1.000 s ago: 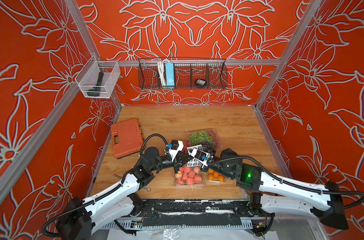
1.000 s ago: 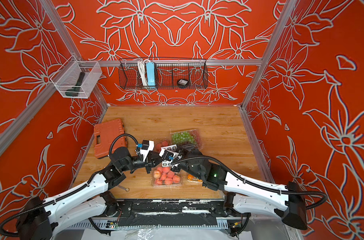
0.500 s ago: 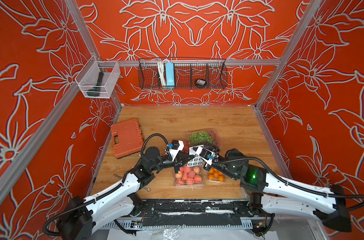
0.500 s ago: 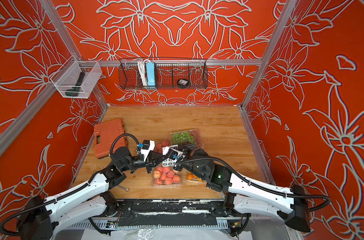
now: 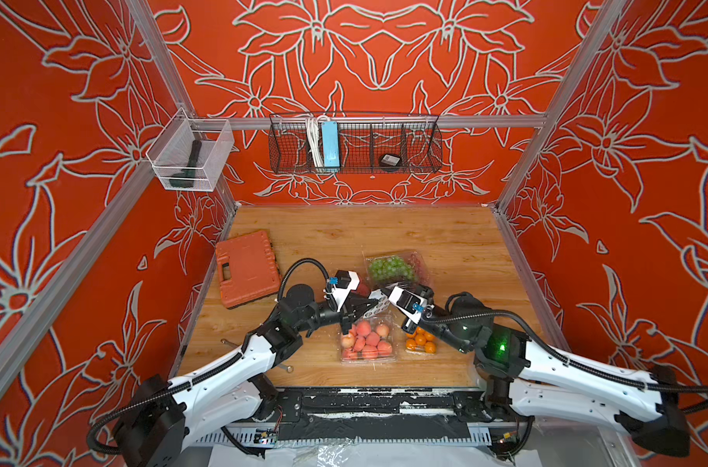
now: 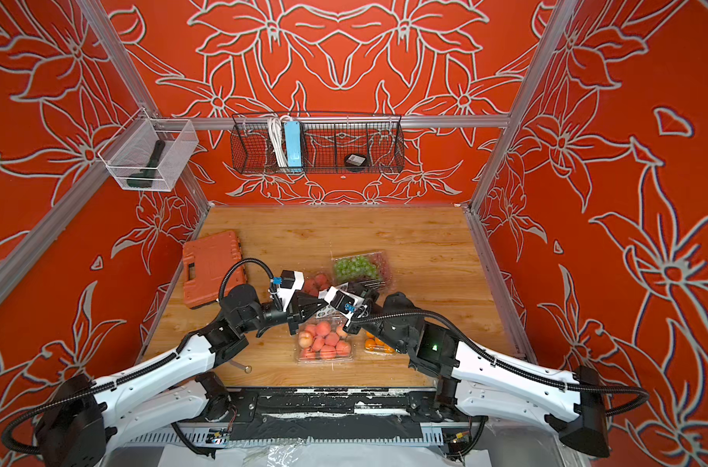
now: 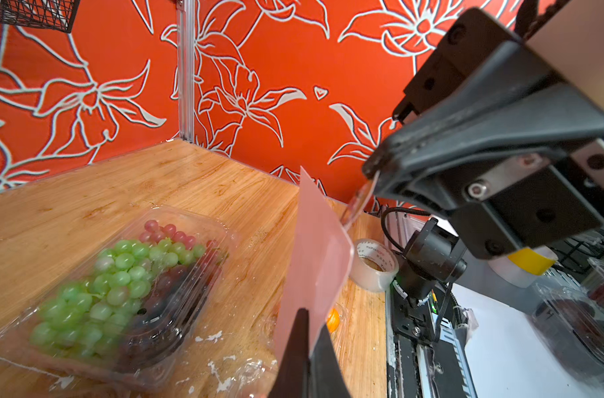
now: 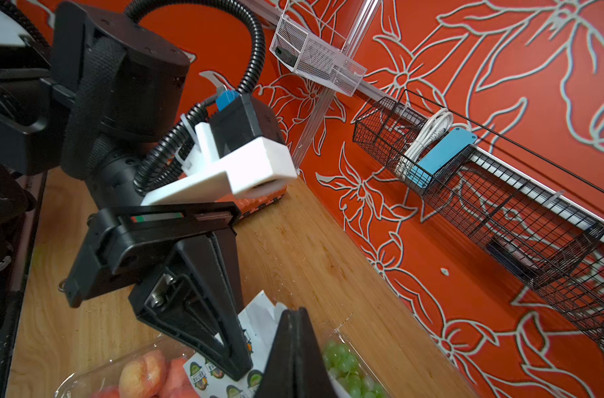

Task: Label fruit boxes
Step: Tear off the label from the label sticker, then place the label sticker at the center of the board, then stick the label on the fruit box.

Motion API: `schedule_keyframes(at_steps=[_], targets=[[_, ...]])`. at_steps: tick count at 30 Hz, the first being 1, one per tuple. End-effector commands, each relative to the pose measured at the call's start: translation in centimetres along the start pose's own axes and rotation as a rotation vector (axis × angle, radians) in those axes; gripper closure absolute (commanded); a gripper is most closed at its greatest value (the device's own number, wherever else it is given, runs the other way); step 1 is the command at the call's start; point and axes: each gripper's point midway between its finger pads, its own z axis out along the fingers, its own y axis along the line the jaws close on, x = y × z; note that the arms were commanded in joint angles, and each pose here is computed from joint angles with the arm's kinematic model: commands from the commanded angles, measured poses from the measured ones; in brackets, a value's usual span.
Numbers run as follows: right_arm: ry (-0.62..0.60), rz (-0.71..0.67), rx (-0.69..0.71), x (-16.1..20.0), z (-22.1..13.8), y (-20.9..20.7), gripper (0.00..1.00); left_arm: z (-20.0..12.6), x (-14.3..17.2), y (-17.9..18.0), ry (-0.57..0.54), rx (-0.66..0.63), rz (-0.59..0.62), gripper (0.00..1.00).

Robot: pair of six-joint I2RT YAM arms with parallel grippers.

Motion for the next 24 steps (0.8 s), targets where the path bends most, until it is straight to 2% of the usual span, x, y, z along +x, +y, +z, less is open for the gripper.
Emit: schedule_keyframes(at_steps=[1, 3, 4, 10, 11, 13, 14, 16, 20, 24], targets=[[-0.004, 0.016, 0.040, 0.1, 0.0, -0.6, 1.00, 0.3, 0.1, 2.4, 0.009, -0.097, -0.085, 1.00], [0.025, 0.029, 0.065, 0.8, 0.7, -1.1, 1.00, -0.8, 0.7, 5.7, 0.002, -0.208, -0.209, 1.00], [0.036, 0.043, 0.064, 1.1, 1.0, -1.3, 1.00, -1.5, 1.1, 6.7, -0.006, -0.223, -0.256, 1.00], [0.026, 0.092, -0.005, 1.0, 1.6, -1.0, 1.00, -2.4, 1.9, 5.4, -0.009, -0.130, -0.277, 1.00], [0.021, 0.098, -0.014, 1.0, 1.5, -0.8, 1.00, -2.6, 2.3, 5.8, -0.003, -0.158, -0.291, 1.00], [0.023, 0.096, 0.001, 1.4, 2.0, -0.9, 1.00, -3.7, 2.6, 7.7, -0.023, -0.294, -0.325, 1.00], [0.045, 0.094, 0.016, 2.3, 2.7, -1.0, 1.00, -4.7, 3.4, 9.5, -0.029, -0.407, -0.371, 1.00], [0.131, 0.089, 0.027, 4.1, 4.6, -0.9, 1.00, -6.5, 5.2, 11.9, -0.024, -0.538, -0.444, 1.00], [0.282, 0.105, 0.009, 7.9, 8.2, -0.1, 1.00, -9.9, 9.2, 15.3, 0.019, -0.762, -0.546, 1.00], [0.390, 0.122, -0.022, 10.9, 11.0, 0.9, 1.00, -12.4, 10.9, 16.7, 0.037, -0.924, -0.563, 1.00]])
